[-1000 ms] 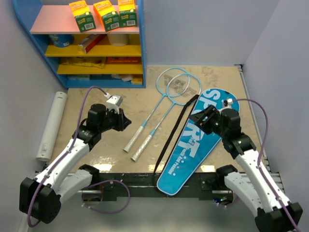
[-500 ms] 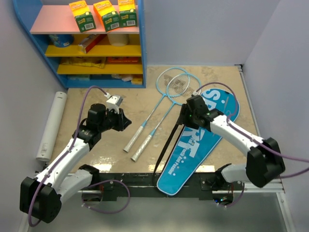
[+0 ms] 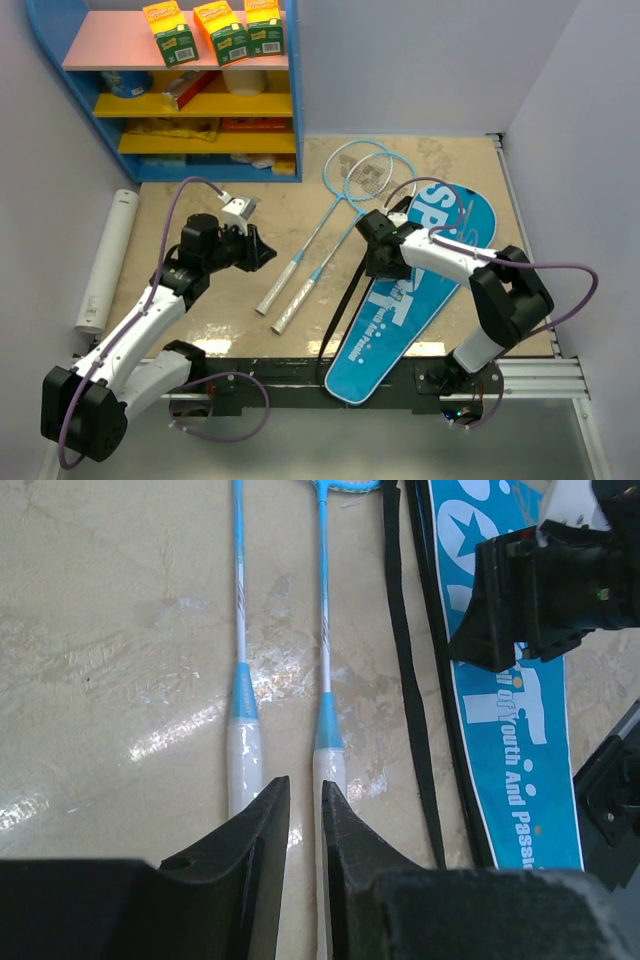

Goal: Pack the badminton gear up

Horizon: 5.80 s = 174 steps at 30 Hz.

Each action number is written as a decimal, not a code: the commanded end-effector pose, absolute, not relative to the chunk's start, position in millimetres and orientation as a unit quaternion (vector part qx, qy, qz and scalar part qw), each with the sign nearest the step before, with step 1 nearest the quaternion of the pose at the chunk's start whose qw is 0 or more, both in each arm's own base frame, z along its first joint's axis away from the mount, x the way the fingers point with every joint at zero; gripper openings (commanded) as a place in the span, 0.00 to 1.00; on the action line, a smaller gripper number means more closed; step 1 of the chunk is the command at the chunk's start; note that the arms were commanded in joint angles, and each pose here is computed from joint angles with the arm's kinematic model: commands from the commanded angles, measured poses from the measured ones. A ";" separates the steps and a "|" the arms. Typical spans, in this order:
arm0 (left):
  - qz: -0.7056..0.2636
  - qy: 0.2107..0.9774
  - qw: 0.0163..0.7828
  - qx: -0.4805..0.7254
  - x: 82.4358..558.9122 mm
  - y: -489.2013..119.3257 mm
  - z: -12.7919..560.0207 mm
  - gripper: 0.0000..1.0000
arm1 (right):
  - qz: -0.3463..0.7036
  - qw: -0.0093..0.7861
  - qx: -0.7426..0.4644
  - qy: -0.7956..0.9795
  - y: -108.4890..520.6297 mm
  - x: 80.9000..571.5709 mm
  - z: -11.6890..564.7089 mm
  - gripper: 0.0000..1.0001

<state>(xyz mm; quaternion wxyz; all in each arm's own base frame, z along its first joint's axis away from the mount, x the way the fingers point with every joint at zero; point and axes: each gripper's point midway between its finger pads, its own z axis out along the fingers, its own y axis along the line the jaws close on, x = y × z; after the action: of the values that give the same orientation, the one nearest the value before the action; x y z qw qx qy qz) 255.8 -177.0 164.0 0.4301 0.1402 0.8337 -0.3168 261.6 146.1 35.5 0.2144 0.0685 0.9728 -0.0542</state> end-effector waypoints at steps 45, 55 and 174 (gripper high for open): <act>-0.346 0.814 0.442 0.150 253.7 -185.6 177.5 0.25 | 0.100 0.349 0.105 0.926 217.1 274.6 161.9 0.00; -0.327 0.814 0.459 0.138 258.1 -177.0 183.3 0.24 | 0.328 0.450 0.106 0.824 259.7 281.1 281.2 0.00; -0.281 0.859 0.392 0.172 250.1 -194.3 143.1 0.27 | 0.084 0.307 0.095 0.943 266.3 236.6 12.1 0.00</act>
<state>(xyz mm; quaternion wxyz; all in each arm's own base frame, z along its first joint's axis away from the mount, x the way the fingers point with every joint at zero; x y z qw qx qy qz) 245.4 -190.9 131.8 0.3785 0.1611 0.8665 -0.2827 243.5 267.2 20.9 0.3203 0.0987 0.9383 0.0858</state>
